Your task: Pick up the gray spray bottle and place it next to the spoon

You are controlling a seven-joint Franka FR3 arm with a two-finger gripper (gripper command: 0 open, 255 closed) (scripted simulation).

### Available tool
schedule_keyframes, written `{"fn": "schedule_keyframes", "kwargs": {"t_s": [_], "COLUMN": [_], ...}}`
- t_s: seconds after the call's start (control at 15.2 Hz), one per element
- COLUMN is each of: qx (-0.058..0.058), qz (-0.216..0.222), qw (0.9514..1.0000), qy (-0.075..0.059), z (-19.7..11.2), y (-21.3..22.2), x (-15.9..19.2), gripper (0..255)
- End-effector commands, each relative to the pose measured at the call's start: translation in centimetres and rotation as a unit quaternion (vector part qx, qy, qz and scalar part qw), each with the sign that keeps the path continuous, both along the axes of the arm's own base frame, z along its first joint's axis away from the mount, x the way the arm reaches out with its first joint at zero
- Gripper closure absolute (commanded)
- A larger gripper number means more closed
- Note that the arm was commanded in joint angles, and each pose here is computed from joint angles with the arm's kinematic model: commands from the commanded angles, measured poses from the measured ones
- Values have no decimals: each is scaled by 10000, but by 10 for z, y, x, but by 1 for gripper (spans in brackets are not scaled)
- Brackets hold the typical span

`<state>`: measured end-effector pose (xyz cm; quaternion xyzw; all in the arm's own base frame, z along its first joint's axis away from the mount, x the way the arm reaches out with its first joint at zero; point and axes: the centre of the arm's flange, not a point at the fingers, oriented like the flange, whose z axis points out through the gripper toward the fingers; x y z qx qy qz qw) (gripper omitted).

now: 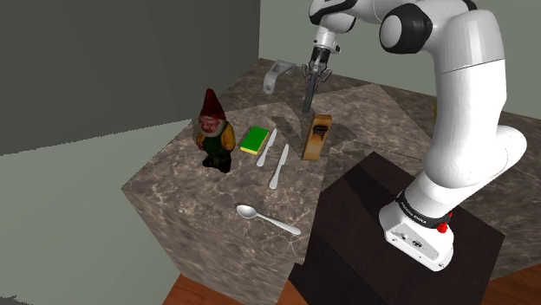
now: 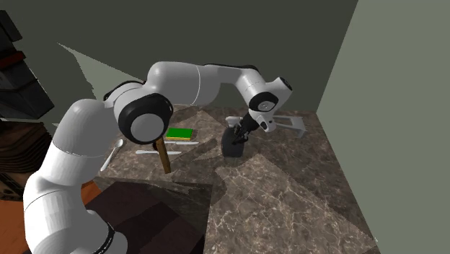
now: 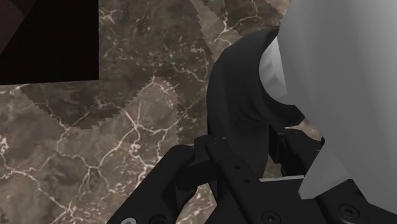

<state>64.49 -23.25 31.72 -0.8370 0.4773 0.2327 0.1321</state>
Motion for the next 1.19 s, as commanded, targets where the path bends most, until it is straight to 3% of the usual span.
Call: {"fn": "schedule_keyframes", "kwargs": {"t_s": [0.0, 0.73, 1.12], "qx": [0, 0, 0], "qz": [0, 0, 0], "qw": [10000, 10000, 10000], "qy": [0, 0, 0], "z": [10, 64, 93], "y": [-1, -1, 52], "x": [1, 1, -51], "gripper": [255, 255, 255]}}
